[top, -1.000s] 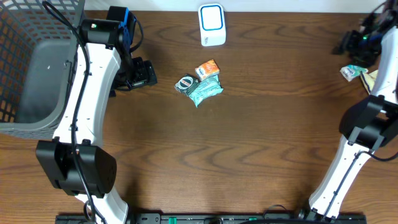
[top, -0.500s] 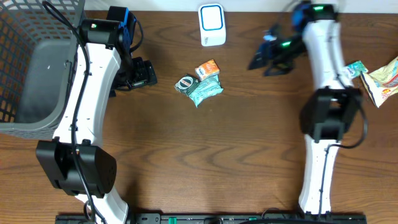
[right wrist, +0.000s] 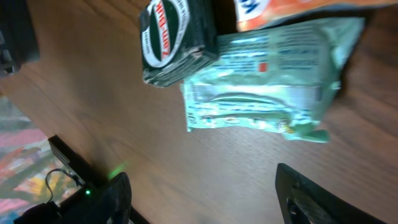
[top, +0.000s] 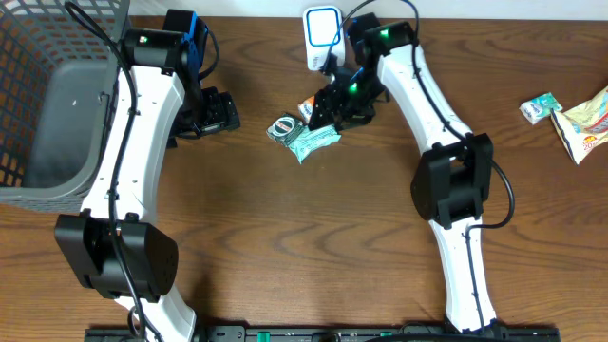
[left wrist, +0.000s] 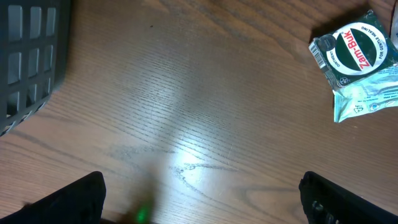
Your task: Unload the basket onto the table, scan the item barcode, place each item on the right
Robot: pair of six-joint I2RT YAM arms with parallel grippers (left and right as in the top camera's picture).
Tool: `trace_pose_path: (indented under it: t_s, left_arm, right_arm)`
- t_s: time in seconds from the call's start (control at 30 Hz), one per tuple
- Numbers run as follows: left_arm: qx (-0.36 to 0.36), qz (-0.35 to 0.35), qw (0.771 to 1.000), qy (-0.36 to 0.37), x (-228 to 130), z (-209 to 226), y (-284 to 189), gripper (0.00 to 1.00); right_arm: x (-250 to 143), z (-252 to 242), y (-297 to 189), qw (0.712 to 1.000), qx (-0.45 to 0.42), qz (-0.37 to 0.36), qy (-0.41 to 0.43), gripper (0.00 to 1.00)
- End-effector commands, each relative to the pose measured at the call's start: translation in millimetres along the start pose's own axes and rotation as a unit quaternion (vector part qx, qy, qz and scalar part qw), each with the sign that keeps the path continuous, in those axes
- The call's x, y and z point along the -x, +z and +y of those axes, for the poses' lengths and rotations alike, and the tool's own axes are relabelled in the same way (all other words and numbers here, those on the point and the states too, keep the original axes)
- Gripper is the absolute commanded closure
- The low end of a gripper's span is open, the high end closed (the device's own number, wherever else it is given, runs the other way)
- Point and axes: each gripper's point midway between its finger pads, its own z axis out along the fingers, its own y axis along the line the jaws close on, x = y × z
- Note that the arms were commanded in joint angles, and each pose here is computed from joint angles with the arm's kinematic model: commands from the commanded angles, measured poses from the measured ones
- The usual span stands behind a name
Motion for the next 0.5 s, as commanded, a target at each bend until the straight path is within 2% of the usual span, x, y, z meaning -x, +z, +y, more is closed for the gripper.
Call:
trace_pose_path:
  t_s: [0.0, 0.47]
  left_arm:
    - [-0.003, -0.005, 1.0, -0.003, -1.7, 0.8, -5.1, 0.02]
    - [-0.003, -0.005, 1.0, -0.003, -1.7, 0.8, -5.1, 0.03]
  right_arm:
    - [-3.2, 12.8, -1.6, 1.0, -0.004, -0.001, 0.004, 0.3]
    - [-8.0, 30.1, 17.0, 0.999, -0.034, 0.008, -0.03, 0.26]
